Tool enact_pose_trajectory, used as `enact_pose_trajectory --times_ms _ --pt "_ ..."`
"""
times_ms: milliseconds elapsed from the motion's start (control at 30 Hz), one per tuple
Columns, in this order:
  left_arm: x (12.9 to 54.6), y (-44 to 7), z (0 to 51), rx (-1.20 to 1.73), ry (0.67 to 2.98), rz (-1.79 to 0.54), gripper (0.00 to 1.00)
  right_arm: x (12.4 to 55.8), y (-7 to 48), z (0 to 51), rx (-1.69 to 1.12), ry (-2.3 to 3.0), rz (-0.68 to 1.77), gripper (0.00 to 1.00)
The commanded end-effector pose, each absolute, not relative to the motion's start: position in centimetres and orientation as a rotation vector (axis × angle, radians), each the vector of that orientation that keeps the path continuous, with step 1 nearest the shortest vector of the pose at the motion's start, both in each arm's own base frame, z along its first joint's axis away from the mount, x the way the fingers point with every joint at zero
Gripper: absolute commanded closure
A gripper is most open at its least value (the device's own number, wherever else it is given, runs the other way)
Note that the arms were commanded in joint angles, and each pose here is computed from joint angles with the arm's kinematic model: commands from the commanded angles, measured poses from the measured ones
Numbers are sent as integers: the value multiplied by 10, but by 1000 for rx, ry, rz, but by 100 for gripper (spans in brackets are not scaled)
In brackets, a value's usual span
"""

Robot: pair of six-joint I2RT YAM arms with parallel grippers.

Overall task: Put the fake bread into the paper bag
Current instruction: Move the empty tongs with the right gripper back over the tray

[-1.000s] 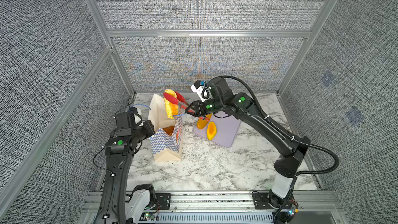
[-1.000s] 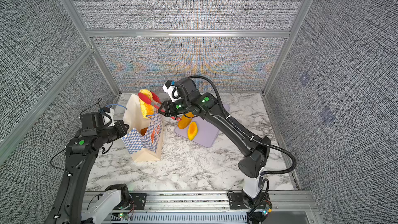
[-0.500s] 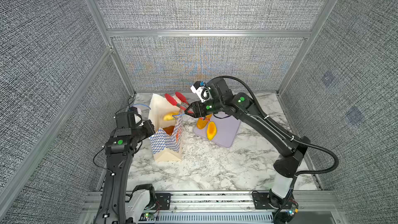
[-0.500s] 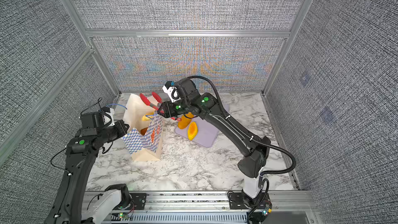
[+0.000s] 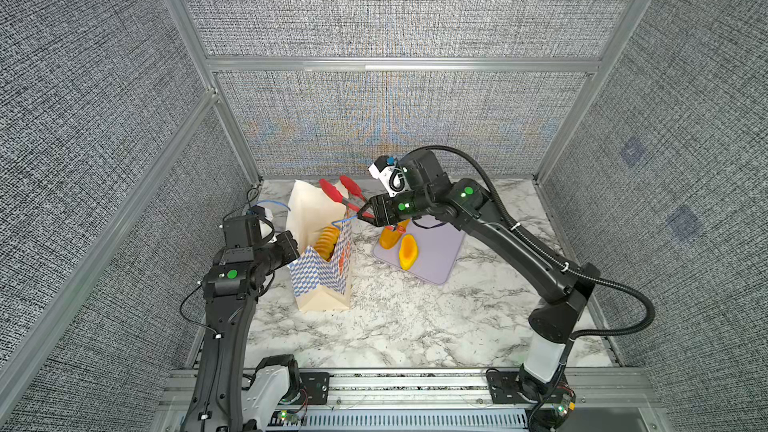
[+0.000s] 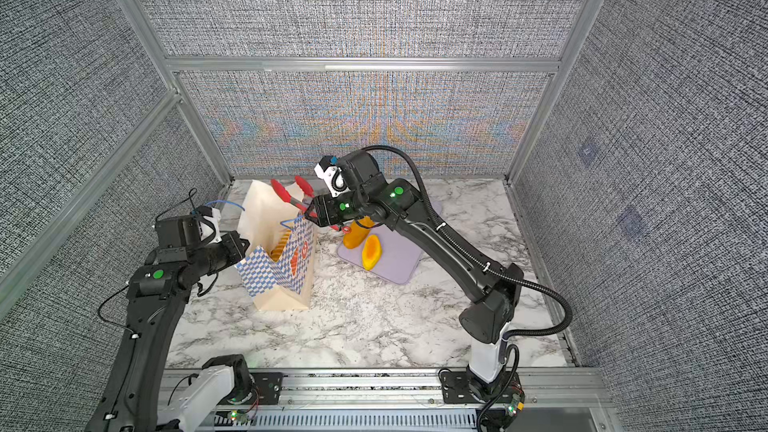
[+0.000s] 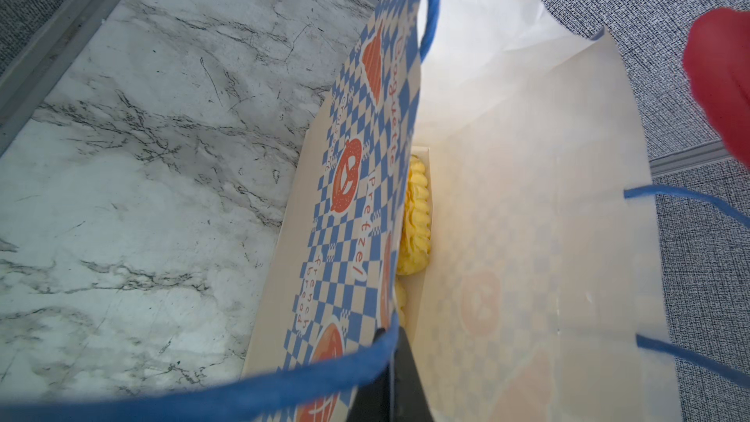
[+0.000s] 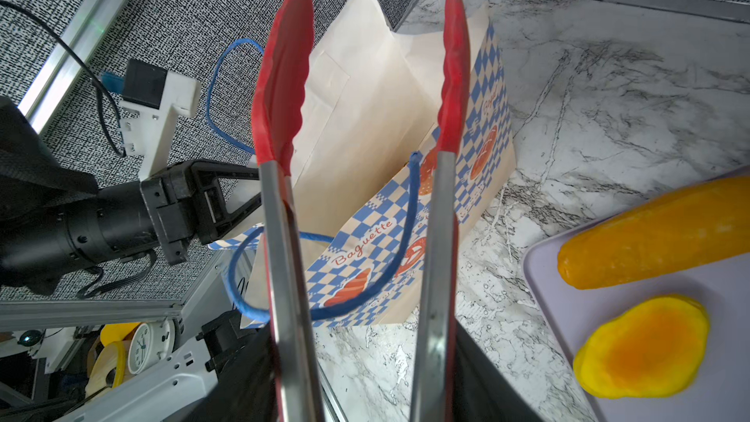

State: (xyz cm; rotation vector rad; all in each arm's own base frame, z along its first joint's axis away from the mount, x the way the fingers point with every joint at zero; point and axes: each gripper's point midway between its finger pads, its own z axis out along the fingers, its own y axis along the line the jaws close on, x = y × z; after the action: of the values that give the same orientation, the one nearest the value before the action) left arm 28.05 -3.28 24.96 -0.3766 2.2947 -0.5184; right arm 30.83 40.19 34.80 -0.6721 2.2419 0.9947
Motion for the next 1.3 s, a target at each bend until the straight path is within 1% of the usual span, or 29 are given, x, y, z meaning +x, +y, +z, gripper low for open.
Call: enact_pose_trajectory --times_ms 0,300,567,967,1267 --pt "281 -32 250 -371 2288 -516 97 310 399 363 -671 2187 983 40" --pt "280 -32 251 -371 2288 -515 97 314 371 377 -593 2150 871 42" --pt "280 -32 251 -370 2287 -513 97 324 330 380 -452 2150 789 44" --pt "281 -32 251 -370 2287 -515 97 333 279 351 -297 2226 760 44" --pt "280 -32 250 -372 2285 -510 97 331 260 318 -255 2302 735 44"
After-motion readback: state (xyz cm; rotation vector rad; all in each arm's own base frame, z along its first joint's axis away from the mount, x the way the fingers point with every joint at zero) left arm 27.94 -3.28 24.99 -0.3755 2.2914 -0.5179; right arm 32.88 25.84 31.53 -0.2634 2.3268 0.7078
